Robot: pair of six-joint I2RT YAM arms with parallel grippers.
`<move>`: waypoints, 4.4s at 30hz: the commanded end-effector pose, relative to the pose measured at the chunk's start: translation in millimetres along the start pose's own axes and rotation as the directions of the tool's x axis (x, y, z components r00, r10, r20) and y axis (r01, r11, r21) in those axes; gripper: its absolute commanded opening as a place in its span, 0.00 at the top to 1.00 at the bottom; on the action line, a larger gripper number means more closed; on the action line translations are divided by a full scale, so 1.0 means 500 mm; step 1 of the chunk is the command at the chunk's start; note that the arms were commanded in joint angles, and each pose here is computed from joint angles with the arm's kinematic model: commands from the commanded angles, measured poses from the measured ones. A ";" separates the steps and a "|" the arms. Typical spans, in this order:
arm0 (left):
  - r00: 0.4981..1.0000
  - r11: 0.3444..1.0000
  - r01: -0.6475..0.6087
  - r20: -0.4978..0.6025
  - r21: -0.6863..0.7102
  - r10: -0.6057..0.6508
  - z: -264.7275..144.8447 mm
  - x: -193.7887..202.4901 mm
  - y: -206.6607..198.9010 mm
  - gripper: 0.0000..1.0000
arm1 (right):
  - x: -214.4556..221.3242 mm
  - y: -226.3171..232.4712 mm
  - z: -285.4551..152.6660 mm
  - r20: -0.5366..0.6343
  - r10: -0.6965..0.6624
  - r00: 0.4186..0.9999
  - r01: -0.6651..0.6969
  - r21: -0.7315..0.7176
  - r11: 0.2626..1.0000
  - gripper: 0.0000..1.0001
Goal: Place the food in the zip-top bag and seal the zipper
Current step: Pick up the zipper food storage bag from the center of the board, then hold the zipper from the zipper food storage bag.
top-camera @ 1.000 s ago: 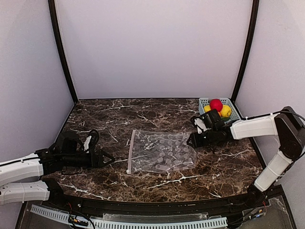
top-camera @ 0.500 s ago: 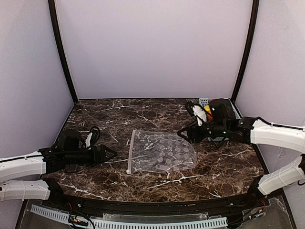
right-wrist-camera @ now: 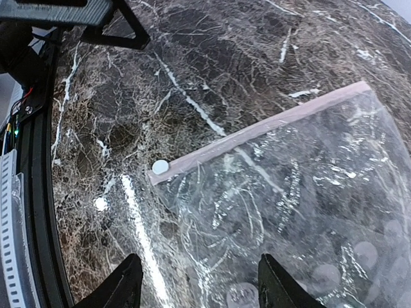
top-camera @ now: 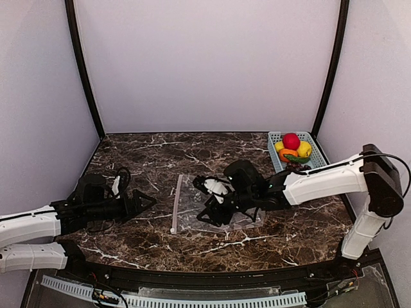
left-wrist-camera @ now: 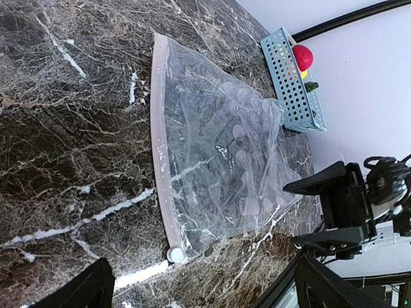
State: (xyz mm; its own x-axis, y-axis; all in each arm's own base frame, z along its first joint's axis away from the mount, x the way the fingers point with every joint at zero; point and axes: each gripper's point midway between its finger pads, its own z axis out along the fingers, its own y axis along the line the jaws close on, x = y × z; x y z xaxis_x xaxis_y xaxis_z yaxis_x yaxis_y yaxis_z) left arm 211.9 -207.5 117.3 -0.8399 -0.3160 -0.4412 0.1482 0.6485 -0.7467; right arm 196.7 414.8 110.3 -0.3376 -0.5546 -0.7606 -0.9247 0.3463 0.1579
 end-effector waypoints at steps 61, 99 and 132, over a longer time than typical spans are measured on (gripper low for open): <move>0.465 0.398 -0.805 0.051 0.440 0.884 -0.051 -0.045 -0.404 0.03 | -0.165 0.102 -0.199 0.020 0.220 0.975 -0.181 -0.498 0.848 1.00; 0.431 0.249 -0.592 0.040 0.767 0.901 -0.022 0.084 -0.544 0.57 | -0.174 0.147 -0.274 -0.072 0.203 0.977 -0.208 -0.561 0.801 1.00; 0.458 0.239 -0.734 0.204 0.636 0.865 -0.039 0.016 -0.582 0.99 | -0.151 0.083 -0.308 0.012 0.260 0.966 -0.234 -0.396 0.888 0.94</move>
State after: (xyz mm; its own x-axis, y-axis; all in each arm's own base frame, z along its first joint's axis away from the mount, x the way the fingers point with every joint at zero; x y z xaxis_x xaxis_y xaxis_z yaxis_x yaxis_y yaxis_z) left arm 151.5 -388.7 306.8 -0.2026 0.3640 -0.9091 0.9683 -0.0640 -0.2414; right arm 142.5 368.5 275.8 -0.5356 -0.4779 -0.6962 -0.8040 0.0363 0.5935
